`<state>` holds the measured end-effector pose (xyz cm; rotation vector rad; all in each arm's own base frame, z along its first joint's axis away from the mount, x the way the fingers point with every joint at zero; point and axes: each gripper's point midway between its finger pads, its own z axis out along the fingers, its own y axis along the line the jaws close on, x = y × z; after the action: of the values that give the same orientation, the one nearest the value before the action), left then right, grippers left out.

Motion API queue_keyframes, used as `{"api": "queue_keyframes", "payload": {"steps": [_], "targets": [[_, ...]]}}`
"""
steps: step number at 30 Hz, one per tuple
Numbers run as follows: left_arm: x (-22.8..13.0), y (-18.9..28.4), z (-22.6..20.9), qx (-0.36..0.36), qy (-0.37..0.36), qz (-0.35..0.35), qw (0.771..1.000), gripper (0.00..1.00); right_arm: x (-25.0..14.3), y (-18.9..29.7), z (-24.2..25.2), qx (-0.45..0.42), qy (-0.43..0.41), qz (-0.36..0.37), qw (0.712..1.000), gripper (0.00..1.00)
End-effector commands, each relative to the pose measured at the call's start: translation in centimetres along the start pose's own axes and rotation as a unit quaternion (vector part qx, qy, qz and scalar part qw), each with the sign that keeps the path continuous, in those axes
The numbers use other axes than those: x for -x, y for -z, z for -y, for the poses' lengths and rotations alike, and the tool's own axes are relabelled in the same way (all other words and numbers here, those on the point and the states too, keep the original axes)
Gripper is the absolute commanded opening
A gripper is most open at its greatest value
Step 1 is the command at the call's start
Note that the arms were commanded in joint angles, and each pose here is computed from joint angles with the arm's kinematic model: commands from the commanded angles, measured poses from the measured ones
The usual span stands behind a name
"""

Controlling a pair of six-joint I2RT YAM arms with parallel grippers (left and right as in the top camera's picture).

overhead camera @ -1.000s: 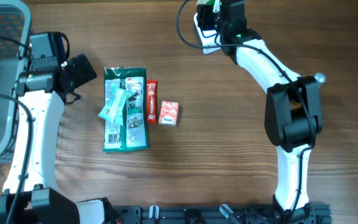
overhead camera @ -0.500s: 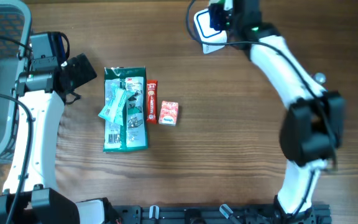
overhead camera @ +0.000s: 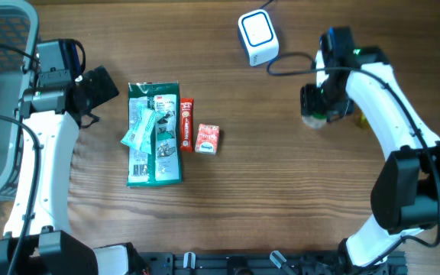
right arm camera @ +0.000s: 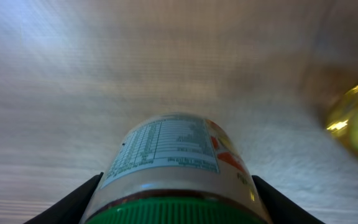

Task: Scan the item barcode
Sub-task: 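Lower green-lid jar beside soap bottle on right with right gripper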

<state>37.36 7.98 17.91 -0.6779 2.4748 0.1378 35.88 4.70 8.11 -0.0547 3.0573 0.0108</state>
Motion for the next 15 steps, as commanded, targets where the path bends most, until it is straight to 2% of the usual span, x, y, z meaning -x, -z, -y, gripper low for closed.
{"api": "queue_keyframes", "payload": {"steps": [1,3,5,7,9,10,12,15], "targets": [[0.4,0.2,-0.2,0.001,0.010,0.005,1.000,1.00,-1.9,-2.7,0.7,-0.010,-0.009,-0.028,1.000,0.48],[0.4,0.2,-0.2,0.001,0.010,0.005,1.000,1.00,-3.0,-3.7,1.5,-0.032,-0.013,-0.040,0.999,0.52],[0.4,0.2,-0.2,0.001,0.010,0.005,1.000,1.00,-3.5,-4.2,1.8,-0.039,-0.012,-0.045,0.998,0.69],[0.4,0.2,-0.2,0.001,0.010,0.005,1.000,1.00,-3.7,-4.7,1.8,-0.039,-0.013,-0.045,0.998,0.75],[0.4,0.2,-0.2,0.001,0.010,0.005,1.000,1.00,-3.6,-4.8,1.8,-0.038,-0.026,-0.041,0.998,0.93],[0.4,0.2,-0.2,0.001,0.010,0.005,1.000,1.00,-3.3,-4.8,1.7,-0.037,-0.026,-0.036,0.998,0.98],[0.4,0.2,-0.2,0.001,0.010,0.005,1.000,1.00,-2.8,-4.8,1.7,-0.036,-0.026,-0.025,0.999,1.00],[0.4,0.2,-0.2,0.001,0.010,0.005,1.000,1.00,1.2,-3.5,1.5,-0.033,-0.027,0.044,0.998,0.96]]}}
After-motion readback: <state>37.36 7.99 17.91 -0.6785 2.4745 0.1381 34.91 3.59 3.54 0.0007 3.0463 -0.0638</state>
